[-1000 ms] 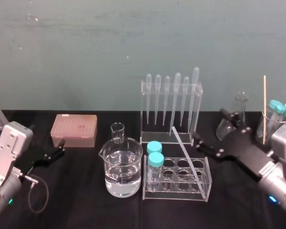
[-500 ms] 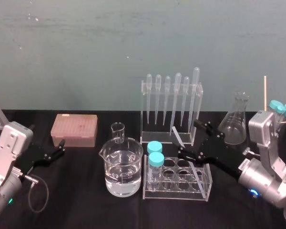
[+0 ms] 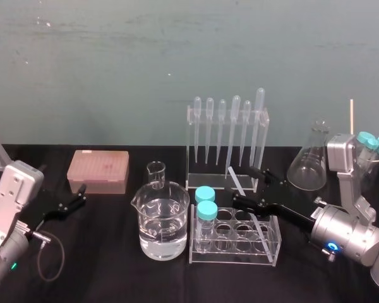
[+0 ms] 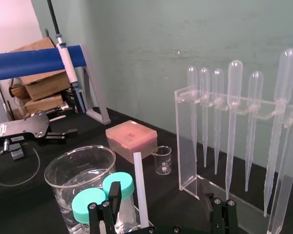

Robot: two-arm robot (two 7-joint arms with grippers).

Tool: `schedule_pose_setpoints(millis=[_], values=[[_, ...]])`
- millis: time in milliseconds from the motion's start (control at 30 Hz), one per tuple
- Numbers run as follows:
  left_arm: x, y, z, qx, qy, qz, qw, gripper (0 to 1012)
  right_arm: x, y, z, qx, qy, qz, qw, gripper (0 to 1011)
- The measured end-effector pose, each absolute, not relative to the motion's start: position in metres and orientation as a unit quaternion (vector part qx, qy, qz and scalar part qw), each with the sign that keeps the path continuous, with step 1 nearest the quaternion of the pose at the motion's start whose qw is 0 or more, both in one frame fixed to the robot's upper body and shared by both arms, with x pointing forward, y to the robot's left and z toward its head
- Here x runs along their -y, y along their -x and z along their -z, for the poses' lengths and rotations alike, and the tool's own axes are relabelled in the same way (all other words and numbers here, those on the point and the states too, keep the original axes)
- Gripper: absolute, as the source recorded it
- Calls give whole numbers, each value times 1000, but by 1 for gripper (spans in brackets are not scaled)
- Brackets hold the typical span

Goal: Pick up the stirring rod with one hand, then place it down.

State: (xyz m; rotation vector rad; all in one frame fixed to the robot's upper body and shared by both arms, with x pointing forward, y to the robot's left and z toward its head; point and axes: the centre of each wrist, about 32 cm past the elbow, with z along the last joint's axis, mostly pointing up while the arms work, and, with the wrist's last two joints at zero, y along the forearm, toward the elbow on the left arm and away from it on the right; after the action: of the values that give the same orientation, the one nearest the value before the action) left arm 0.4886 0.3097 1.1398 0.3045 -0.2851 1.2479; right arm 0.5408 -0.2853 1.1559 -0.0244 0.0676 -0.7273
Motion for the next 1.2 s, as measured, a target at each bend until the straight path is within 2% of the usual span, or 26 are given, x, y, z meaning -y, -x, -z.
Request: schedule_pose_setpoints(millis=[767,900,1067,1100,1200], values=[[-310,-489,-1140,133,-141,-580,791,1000,286,-541,-1156,-35,12,355,934,1004],[-310,-489,-1140,133,-141,-580,791,1000,286,-541,-1156,-35,12,355,934,927],[-310,-489,-1140,132,-141,-580,791,1000,285,-541,-1156,-35,12,355,934,775],[-310,-489,-1140,132,-141,-580,791,1000,285,-541,-1156,-35,12,355,934,775],[-310,-489,-1140,133,-141,-580,791,1000,285,-541,-1156,-34,12,355,934,664]])
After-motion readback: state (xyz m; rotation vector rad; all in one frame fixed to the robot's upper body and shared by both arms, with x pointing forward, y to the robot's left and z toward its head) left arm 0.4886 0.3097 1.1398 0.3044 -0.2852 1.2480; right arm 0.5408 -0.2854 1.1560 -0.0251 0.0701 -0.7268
